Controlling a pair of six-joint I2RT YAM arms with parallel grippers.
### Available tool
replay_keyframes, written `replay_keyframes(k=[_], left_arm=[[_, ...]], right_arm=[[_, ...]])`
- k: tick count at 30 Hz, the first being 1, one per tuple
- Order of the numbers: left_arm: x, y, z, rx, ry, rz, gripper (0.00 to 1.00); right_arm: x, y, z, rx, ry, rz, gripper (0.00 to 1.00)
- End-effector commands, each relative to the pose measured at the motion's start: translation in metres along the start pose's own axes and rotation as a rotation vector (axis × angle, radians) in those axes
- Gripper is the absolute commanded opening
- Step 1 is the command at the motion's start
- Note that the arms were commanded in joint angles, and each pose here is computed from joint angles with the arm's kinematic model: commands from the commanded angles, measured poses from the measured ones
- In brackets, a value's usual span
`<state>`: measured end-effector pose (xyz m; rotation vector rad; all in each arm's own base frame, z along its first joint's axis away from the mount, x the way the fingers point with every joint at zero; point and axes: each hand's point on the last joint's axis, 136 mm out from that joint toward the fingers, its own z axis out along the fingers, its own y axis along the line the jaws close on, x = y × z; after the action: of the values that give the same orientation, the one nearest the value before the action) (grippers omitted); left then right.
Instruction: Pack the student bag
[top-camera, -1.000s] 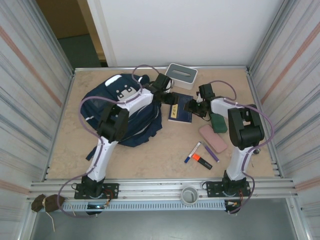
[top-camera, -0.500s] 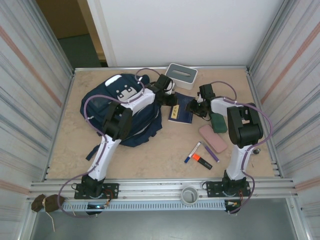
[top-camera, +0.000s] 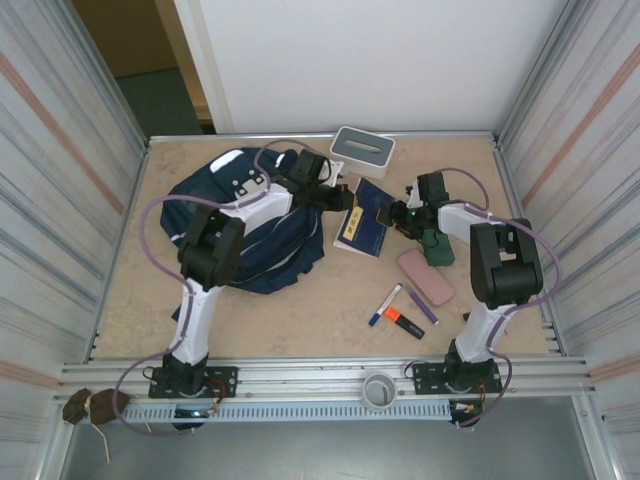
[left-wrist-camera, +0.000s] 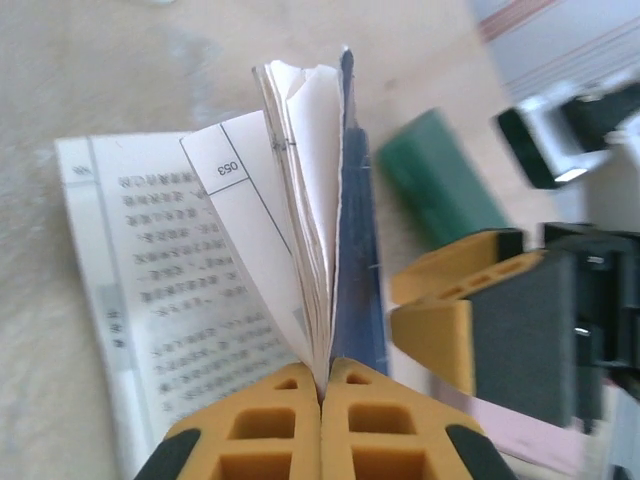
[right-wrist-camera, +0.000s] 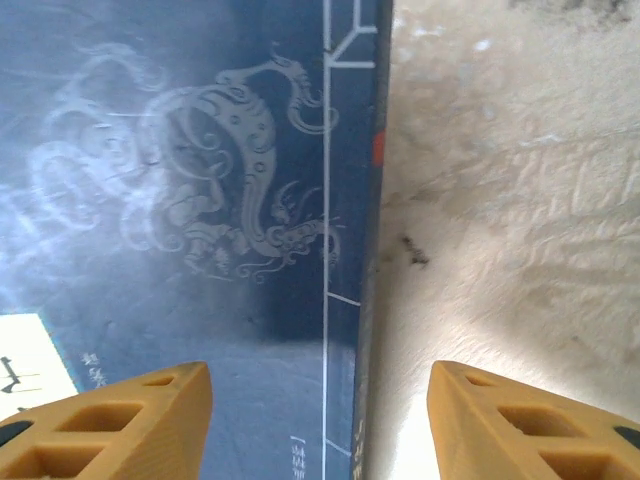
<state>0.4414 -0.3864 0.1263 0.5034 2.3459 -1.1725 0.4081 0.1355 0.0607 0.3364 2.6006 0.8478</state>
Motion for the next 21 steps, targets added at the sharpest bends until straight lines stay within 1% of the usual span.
replay_keyframes(k=[1,3,9,12,14,16,19,20,21], left_arm=[[-0.048,-0.059,-0.050,0.207,-0.164,0.053,0.00],[-0.049,-0.065,-0.062,0.217,-0.187,0.059,0.00],[-0.055,-0.095,-0.099,0.303,-0.251,0.067,0.00],[-0.056,-0.107,-0.112,0.350,-0.269,0.063,0.00],[-0.059,-0.112,-0.121,0.377,-0.285,0.054,0.00],[-0.061,-0.114,-0.126,0.396,-0.296,0.042,0.00],[-0.060,-0.112,-0.129,0.397,-0.300,0.024,0.00],[-0.060,-0.111,-0.129,0.395,-0.298,0.022,0.00],[-0.059,-0.108,-0.128,0.388,-0.295,0.016,0.00]], right_arm=[[0.000,0.034,-0.020,-0.137,-0.016,-0.070,0.60],[0.001,0.038,-0.028,-0.162,-0.033,-0.087,0.61],[0.001,0.072,-0.060,-0.364,-0.110,-0.186,0.71],[0.002,0.093,-0.072,-0.482,-0.121,-0.226,0.72],[0.000,0.107,-0.081,-0.564,-0.139,-0.236,0.71],[-0.001,0.119,-0.087,-0.630,-0.150,-0.241,0.68],[0.000,0.141,-0.097,-0.710,-0.162,-0.279,0.60],[0.000,0.147,-0.100,-0.723,-0.168,-0.294,0.53],[0.000,0.153,-0.104,-0.737,-0.177,-0.311,0.44]])
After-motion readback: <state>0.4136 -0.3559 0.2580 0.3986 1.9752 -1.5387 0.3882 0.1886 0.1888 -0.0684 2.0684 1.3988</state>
